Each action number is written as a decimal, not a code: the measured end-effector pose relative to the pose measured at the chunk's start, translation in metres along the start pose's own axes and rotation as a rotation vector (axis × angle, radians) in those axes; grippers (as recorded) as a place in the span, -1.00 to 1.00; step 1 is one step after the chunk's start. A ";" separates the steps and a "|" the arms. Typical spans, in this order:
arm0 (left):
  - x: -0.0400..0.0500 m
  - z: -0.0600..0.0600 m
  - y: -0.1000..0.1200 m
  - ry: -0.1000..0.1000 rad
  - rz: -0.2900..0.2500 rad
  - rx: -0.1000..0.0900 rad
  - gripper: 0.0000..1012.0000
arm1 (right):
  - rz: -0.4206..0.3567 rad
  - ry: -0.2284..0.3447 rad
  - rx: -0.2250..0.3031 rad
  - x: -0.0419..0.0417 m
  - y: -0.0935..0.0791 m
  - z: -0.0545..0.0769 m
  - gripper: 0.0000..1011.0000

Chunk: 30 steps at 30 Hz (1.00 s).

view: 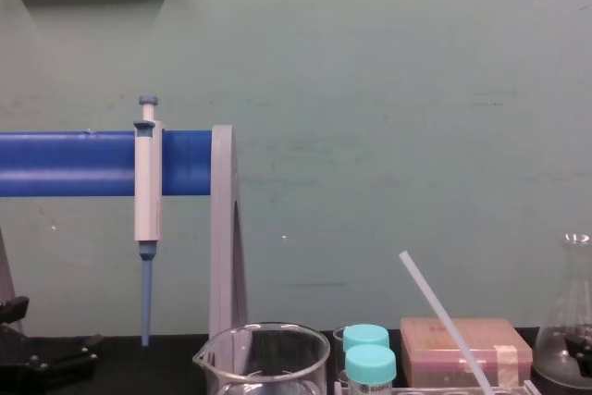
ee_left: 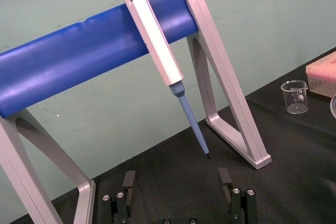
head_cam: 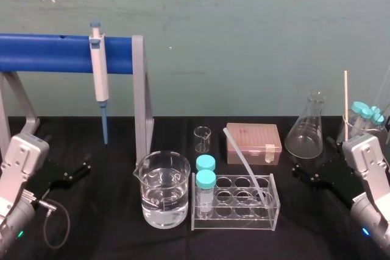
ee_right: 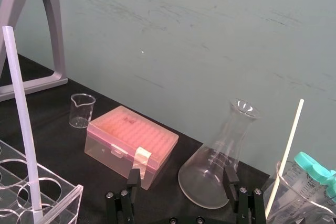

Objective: Pick up the stirring rod with one hand, then place it down.

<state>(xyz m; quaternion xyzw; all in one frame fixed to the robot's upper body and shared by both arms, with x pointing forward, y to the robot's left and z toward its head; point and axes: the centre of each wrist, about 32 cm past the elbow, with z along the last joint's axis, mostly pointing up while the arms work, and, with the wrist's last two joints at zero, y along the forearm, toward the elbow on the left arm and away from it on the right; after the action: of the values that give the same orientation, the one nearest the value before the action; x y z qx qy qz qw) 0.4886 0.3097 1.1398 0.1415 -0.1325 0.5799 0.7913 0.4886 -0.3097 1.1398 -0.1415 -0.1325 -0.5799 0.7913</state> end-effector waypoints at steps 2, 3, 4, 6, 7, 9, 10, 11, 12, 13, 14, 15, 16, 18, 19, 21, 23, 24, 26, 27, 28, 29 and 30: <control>0.0000 0.000 0.000 0.000 0.000 0.000 0.98 | 0.000 0.000 0.000 0.0000 0.000 0.000 0.98; 0.0000 0.000 0.000 0.000 0.000 0.000 0.98 | 0.000 0.000 0.000 0.0000 0.000 0.000 0.98; 0.0000 0.000 0.000 0.000 0.000 0.000 0.98 | 0.000 0.000 0.000 0.0000 0.000 0.000 0.98; 0.0000 0.000 0.000 0.000 0.000 0.000 0.98 | 0.000 0.000 0.000 0.0000 0.000 0.000 0.98; 0.0000 0.000 0.000 0.000 0.000 0.000 0.98 | 0.000 0.000 0.000 0.0000 0.000 0.000 0.98; 0.0000 0.000 0.000 0.000 0.000 0.000 0.98 | 0.000 0.000 0.000 0.0000 0.000 0.000 0.98; 0.0000 0.000 0.000 0.000 0.000 0.000 0.98 | 0.000 0.000 0.000 0.0000 0.000 0.000 0.98; 0.0000 0.000 0.000 0.000 0.000 0.000 0.98 | 0.000 0.000 0.000 0.0000 0.000 0.000 0.98; 0.0000 0.000 0.000 0.000 0.000 0.000 0.98 | 0.000 0.000 0.000 0.0000 0.000 0.000 0.98; 0.0000 0.000 0.000 0.000 0.000 0.000 0.98 | 0.000 0.000 0.000 0.0000 0.000 0.000 0.98; 0.0000 0.000 0.000 0.000 0.000 0.000 0.98 | 0.000 0.000 0.000 0.0000 0.000 0.000 0.98; 0.0000 0.000 0.000 0.000 0.000 0.000 0.98 | 0.000 0.000 0.000 0.0000 0.000 0.000 0.98; 0.0000 0.000 0.000 0.000 0.000 0.000 0.98 | 0.000 0.000 0.000 0.0000 0.000 0.000 0.98; 0.0000 0.000 0.000 0.000 0.000 0.000 0.98 | 0.000 0.000 0.000 0.0000 0.000 0.000 0.98; 0.0000 0.000 0.000 0.000 0.000 0.000 0.98 | 0.000 0.000 0.000 0.0000 0.000 0.000 0.98; 0.0000 0.000 0.000 0.000 0.000 0.000 0.98 | 0.000 0.000 0.000 0.0000 0.000 0.000 0.98; 0.0000 0.000 0.000 0.000 0.000 0.000 0.98 | 0.000 0.000 0.000 0.0000 0.000 0.000 0.98; 0.0000 0.000 0.000 0.000 0.000 0.000 0.98 | 0.000 0.000 0.000 0.0000 0.000 0.000 0.98; 0.0000 0.000 0.000 0.000 0.000 0.000 0.98 | 0.000 0.000 0.000 0.0000 0.000 0.000 0.98; 0.0000 0.000 0.000 0.000 0.000 0.000 0.98 | 0.000 0.000 0.000 0.0000 0.000 0.000 0.98; 0.0000 0.000 0.000 0.000 0.000 0.000 0.98 | 0.000 0.000 0.000 0.0000 0.000 0.000 0.98; 0.0000 0.000 0.000 0.000 0.000 0.000 0.98 | 0.000 0.000 0.000 0.0000 0.000 0.000 0.98; 0.0000 0.000 0.000 0.000 0.000 0.000 0.98 | 0.000 0.000 0.000 0.0000 0.000 0.000 0.98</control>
<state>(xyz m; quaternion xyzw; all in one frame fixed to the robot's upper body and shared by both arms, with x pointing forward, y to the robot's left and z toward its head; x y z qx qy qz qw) 0.4886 0.3097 1.1398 0.1415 -0.1325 0.5799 0.7913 0.4886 -0.3097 1.1398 -0.1415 -0.1324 -0.5799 0.7913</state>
